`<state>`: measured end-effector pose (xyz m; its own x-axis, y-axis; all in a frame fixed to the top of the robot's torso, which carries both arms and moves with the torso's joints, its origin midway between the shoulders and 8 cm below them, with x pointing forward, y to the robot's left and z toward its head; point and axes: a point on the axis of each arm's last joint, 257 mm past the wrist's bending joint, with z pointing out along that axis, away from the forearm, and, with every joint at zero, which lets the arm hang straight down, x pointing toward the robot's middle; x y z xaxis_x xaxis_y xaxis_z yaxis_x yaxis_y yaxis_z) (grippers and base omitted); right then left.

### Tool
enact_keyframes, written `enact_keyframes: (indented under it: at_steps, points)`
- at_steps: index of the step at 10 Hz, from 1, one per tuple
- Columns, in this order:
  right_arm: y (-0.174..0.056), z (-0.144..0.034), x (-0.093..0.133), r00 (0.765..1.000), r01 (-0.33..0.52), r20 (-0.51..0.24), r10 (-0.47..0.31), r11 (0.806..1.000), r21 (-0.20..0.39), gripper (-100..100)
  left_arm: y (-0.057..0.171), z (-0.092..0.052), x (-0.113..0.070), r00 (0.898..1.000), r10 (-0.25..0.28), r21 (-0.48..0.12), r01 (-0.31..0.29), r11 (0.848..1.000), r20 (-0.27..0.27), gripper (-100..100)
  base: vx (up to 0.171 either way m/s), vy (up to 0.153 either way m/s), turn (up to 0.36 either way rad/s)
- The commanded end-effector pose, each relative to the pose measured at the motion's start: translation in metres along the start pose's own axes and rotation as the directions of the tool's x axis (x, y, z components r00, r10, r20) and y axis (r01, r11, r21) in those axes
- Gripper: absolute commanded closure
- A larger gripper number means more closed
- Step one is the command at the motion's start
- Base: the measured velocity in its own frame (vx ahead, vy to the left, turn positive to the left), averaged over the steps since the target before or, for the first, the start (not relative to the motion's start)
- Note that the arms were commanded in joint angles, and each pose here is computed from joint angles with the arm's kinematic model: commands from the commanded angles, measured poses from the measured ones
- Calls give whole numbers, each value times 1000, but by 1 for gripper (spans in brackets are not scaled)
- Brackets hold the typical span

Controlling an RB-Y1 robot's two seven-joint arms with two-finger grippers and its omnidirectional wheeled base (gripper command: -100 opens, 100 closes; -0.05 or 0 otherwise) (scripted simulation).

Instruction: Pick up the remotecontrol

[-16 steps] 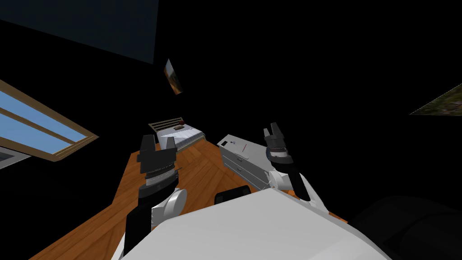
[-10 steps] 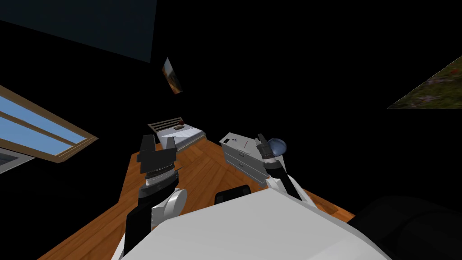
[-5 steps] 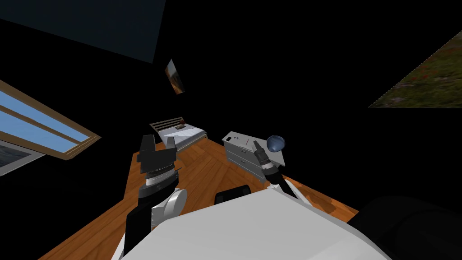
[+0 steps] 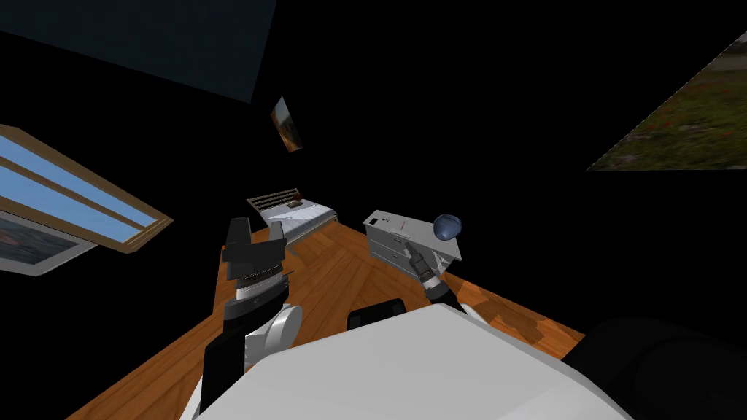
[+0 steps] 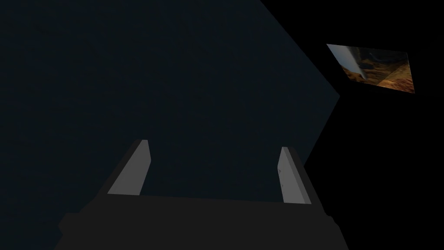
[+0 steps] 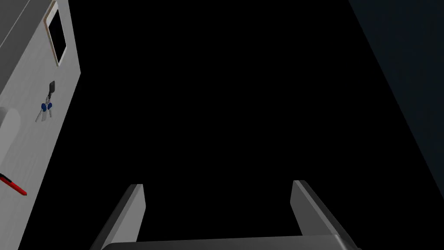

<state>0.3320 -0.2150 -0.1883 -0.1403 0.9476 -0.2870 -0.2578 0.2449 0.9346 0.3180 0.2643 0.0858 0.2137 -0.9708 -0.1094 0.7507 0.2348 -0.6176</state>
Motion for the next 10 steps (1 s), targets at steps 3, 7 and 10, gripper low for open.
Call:
enact_keyframes:
  at_steps: [3, 7, 10]
  points:
    - [-47, -26, 25, 997, 9, -80, 0, 994, 110, -100, 0, 0, 0, 1000, 0, 0, 0, 1000, 0, 0, -76, 115, 18]
    - [-93, -67, 48, 982, 50, -187, -8, 974, 221, -100, 0, 0, 0, 1000, 0, 0, 0, 1000, 0, 0, -46, 97, 45]
    - [-130, -112, 61, 954, 116, -298, -21, 944, 307, -100, 0, 0, 0, 1000, 0, 0, 0, 1000, 0, 0, -36, 105, 78]
